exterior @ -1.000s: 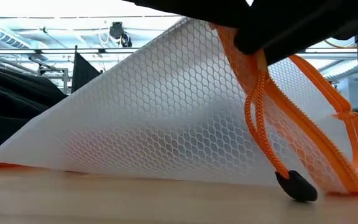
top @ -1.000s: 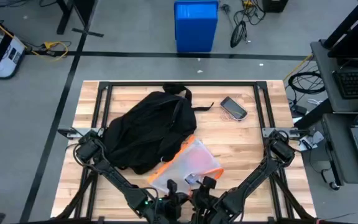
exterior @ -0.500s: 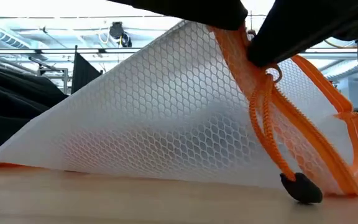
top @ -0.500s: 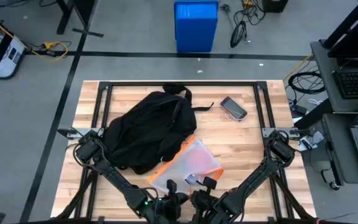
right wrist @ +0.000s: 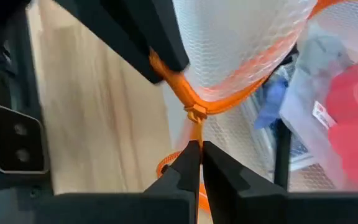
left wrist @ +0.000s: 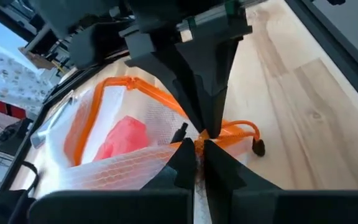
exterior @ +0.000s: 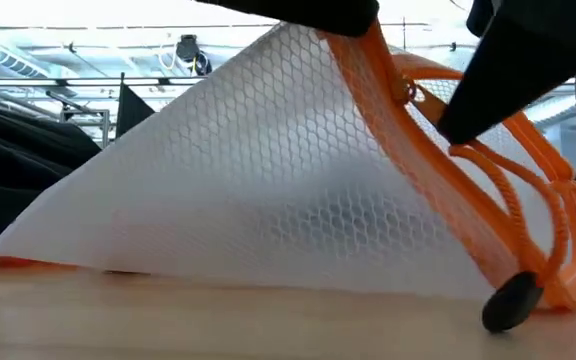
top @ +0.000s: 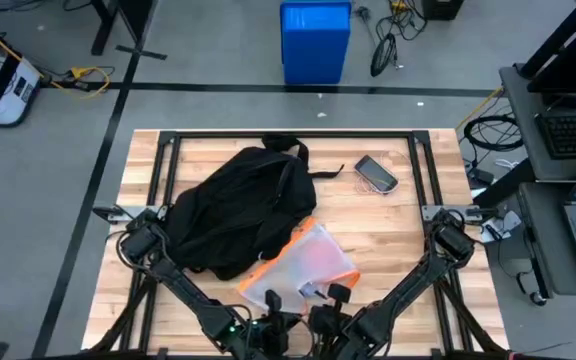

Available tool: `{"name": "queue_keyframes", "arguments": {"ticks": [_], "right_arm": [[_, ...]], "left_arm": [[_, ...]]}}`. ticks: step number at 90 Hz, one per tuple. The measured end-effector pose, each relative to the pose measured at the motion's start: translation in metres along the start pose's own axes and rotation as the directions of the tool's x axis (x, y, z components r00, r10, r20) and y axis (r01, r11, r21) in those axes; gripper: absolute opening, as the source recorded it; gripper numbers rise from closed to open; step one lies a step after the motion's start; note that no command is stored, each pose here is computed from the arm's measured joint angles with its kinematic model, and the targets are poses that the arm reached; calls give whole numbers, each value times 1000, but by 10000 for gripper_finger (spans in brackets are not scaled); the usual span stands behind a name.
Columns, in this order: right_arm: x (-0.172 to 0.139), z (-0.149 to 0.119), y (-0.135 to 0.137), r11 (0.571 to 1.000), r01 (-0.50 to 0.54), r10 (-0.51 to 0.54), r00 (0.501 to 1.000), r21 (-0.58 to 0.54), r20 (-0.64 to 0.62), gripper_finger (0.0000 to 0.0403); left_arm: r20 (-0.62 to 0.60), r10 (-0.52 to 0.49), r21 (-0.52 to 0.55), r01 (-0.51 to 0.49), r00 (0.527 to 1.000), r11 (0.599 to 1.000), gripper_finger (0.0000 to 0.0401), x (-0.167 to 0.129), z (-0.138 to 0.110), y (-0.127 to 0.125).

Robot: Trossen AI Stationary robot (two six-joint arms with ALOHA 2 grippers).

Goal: Unpack backpack
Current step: Close the orange zip bag

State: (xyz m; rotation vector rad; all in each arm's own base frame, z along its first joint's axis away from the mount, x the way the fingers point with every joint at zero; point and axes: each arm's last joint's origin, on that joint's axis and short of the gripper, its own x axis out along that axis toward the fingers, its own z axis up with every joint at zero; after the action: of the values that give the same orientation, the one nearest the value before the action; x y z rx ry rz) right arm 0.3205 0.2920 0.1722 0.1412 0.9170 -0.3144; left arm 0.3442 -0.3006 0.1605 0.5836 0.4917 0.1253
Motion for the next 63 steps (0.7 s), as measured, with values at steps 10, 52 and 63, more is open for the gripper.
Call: {"name": "queue_keyframes", "arguments": {"ticks": [10,52,63], "right_arm": [[-1,0,0,1000,-3,3,1000,-2,-7,0],[-7,-12,-6,999,48,-48,994,-3,-99,0],[-16,-9,-1,1000,20,-20,1000,-1,-20,0]], "left_arm": [[6,7,0,-7,1000,1000,0,-4,3,2],[36,110,45,-111,993,993,0,-36,15,7],[40,110,32,-111,993,993,0,-38,16,7]]}}
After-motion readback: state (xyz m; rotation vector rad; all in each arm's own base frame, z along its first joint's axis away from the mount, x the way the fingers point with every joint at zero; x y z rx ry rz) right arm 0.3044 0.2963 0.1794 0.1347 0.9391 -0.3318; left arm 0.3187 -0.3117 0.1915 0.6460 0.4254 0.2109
